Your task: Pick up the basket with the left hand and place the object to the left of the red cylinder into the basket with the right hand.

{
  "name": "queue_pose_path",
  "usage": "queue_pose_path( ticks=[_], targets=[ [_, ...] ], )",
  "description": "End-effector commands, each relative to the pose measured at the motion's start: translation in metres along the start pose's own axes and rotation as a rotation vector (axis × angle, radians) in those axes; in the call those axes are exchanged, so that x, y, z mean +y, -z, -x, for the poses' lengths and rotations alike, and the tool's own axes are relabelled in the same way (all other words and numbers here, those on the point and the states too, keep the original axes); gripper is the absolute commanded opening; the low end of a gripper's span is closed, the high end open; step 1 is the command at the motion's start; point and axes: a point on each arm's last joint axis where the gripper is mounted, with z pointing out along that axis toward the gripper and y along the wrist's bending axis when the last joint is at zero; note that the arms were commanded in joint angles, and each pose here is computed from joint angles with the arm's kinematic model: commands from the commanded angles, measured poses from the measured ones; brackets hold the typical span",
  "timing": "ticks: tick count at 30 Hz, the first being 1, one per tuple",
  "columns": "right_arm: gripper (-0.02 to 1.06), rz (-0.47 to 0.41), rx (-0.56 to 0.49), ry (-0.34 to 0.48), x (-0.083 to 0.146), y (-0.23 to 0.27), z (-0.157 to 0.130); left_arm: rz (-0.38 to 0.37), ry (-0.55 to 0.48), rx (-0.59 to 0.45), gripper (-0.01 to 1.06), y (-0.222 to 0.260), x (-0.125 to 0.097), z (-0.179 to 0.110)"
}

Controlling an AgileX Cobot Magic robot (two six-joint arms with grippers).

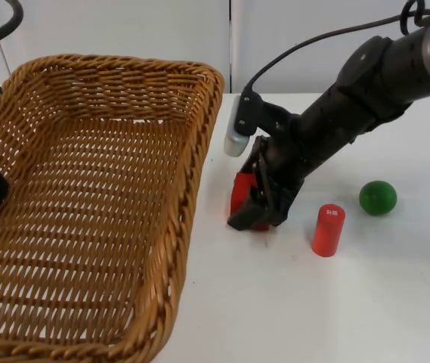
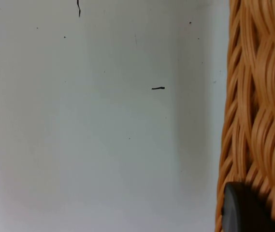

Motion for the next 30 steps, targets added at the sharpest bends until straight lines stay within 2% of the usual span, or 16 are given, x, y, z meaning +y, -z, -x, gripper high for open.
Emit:
queue_pose_path(
  ticks=[1,2,3,4,7,14,20,23,30],
  targets=[
    [0.55,-0.006,-0.010,0.014,0.001,0.000,0.005,-0.021,0.015,-0.007,0.00,0.002,-0.003,-0.001],
    [0.47,-0.006,-0.009,0.016,0.001,0.000,0.005,-0.021,0.015,-0.007,0.00,0.002,-0.003,-0.001],
    [0.34,-0.006,-0.008,0.021,0.001,0.000,0.005,-0.021,0.015,-0.007,0.00,0.002,-0.003,-0.001],
    [0.34,-0.006,-0.008,0.021,0.001,0.000,0.005,-0.021,0.015,-0.007,0.00,0.002,-0.003,-0.001],
    [0.01,0.000,-0.012,0.022,0.001,0.003,0.006,-0.023,0.016,-0.008,0.00,0.002,-0.003,-0.001],
    [0.00,-0.040,-0.022,-0.007,-0.003,0.029,0.023,-0.030,0.021,-0.011,0.00,0.002,-0.003,-0.001],
    [0.00,-0.113,0.019,-0.002,-0.007,0.075,0.045,-0.023,0.017,-0.008,0.00,0.002,-0.003,-0.001],
    [0.00,-0.153,0.032,-0.032,-0.006,0.100,0.056,-0.023,0.017,-0.008,0.00,0.002,-0.003,-0.001],
    [0.00,-0.153,0.011,-0.103,-0.003,0.147,0.069,-0.022,0.017,-0.011,0.00,0.002,-0.003,-0.001]
  ],
)
